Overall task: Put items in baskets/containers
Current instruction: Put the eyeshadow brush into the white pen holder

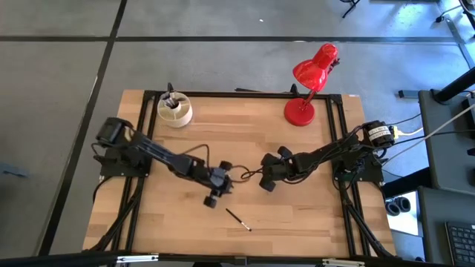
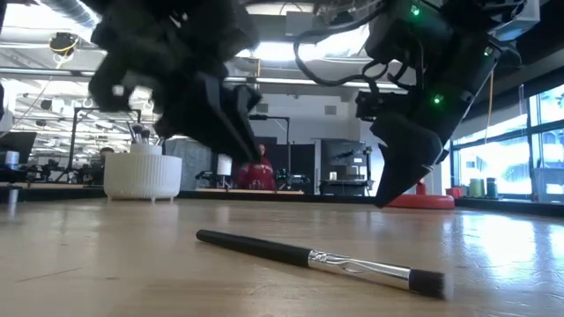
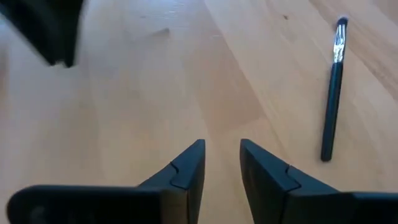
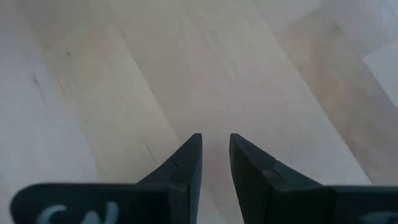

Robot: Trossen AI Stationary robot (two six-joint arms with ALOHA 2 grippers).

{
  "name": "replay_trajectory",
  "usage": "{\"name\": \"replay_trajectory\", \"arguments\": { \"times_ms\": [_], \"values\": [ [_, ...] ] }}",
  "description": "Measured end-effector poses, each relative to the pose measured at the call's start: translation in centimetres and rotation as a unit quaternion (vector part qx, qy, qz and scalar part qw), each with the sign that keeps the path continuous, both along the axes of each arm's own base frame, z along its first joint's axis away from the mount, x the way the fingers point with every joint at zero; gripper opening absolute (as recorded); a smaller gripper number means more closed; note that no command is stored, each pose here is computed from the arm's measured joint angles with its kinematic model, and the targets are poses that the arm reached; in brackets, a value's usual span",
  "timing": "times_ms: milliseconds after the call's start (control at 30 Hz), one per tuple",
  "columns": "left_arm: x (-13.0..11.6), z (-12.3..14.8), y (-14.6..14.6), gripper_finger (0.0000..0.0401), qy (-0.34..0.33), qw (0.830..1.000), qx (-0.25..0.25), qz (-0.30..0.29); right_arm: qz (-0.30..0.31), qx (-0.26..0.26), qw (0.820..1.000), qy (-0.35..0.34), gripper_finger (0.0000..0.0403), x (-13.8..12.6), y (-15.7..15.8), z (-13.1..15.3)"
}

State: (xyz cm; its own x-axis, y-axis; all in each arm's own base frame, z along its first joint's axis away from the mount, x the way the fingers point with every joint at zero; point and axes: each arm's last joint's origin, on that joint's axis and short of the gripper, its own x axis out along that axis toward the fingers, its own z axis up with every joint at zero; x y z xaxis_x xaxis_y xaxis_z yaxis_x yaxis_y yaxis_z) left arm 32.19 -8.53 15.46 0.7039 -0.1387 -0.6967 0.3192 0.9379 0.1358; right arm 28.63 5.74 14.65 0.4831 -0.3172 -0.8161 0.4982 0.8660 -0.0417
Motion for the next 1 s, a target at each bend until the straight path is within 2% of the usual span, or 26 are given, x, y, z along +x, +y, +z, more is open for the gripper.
{"name": "replay_trajectory", "arguments": {
  "times_ms": [100, 300, 667, 767, 900, 1000],
  "values": [
    [0.9, -1.4, -0.8, 0.0108, 0.005, 1.000, -0.006, -0.014, 0.001, -0.005, 1.000, -0.005, 0.0082, 0.1, 0.0, 0.1],
    [2.1, -2.7, -2.2, 0.0127, 0.021, 0.994, -0.072, -0.078, -0.003, -0.007, 1.000, -0.008, 0.0082, 0.2, -0.3, 0.1],
    [2.0, -2.7, -2.3, 0.0154, 0.017, 0.994, -0.065, -0.085, -0.007, -0.016, 1.000, -0.017, 0.0082, 0.7, -1.6, 0.3],
    [2.3, -2.4, -2.5, 0.0156, -0.006, 0.994, -0.069, -0.087, -0.019, -0.011, 1.000, -0.020, 0.0082, 0.7, -1.8, 0.3],
    [2.3, -1.9, -3.8, 0.0156, -0.037, 0.993, -0.074, -0.089, -0.019, -0.007, 1.000, -0.023, 0.0082, 0.7, -1.4, 0.3],
    [1.7, -1.9, -5.4, 0.0147, -0.045, 0.995, -0.054, -0.068, -0.021, -0.023, 0.999, -0.029, 0.0082, 0.6, -0.9, 0.3]
  ]
}}
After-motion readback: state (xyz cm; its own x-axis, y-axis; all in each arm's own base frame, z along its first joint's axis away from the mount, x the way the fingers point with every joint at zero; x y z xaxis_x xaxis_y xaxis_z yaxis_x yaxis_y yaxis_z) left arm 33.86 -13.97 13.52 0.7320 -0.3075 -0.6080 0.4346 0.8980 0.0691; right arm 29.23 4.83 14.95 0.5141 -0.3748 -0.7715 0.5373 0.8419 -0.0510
